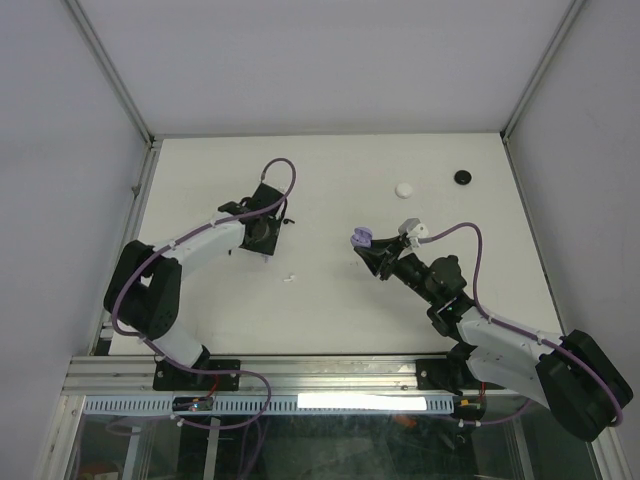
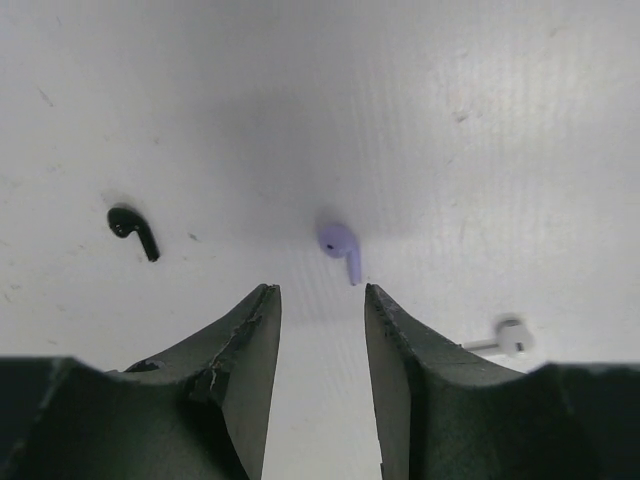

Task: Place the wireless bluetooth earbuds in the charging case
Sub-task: Place the earbud at the center of the board, then pick up the earbud from the center of the board.

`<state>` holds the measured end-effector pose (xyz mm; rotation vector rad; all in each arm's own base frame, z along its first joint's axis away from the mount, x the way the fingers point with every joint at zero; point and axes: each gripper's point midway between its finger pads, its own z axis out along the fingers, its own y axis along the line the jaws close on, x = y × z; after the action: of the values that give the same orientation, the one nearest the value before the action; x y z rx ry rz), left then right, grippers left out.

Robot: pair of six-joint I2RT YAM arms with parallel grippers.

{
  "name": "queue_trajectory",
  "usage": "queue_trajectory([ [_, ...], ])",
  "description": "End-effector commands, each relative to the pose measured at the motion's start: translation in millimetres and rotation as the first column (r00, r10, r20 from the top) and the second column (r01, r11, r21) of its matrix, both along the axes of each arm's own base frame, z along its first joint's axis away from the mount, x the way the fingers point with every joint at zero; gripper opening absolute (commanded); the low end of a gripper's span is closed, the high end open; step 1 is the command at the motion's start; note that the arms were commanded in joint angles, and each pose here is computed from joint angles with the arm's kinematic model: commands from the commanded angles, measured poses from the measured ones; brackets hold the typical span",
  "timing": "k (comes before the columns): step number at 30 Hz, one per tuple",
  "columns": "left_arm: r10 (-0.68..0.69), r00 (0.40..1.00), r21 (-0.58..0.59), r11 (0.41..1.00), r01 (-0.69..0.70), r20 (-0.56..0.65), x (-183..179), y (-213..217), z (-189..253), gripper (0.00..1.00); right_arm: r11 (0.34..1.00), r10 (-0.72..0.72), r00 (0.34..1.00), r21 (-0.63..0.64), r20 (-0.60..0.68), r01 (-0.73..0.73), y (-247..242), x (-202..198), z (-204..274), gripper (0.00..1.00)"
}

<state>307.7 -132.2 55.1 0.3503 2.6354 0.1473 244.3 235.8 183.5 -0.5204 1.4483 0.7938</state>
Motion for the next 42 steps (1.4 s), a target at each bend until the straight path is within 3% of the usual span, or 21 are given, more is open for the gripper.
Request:
queue_trajectory([
  [1,0.126,0.992,-0.208,0.971,-0.120,0.018,13.7,-37.4,27.5,0.39,0.998,-0.004,0.998,0.061,0.062,0.000,1.8,3.3,27.7,0.00],
  [12,0.204,0.974,-0.204,0.954,-0.220,-0.098,18.2,-35.5,1.0,0.30,0.998,-0.017,0.997,0.061,0.071,0.013,-3.2,0.7,30.5,0.00],
  [22,0.239,0.967,-0.172,0.953,-0.251,-0.084,22.9,-18.9,3.2,0.34,0.998,-0.016,0.997,0.055,0.073,0.012,-2.8,0.9,28.6,0.00],
  [42,0.235,0.955,-0.160,0.951,-0.265,-0.183,18.0,-16.1,-25.8,0.28,0.999,-0.015,0.997,0.053,0.071,0.011,-2.8,0.8,27.3,0.00],
])
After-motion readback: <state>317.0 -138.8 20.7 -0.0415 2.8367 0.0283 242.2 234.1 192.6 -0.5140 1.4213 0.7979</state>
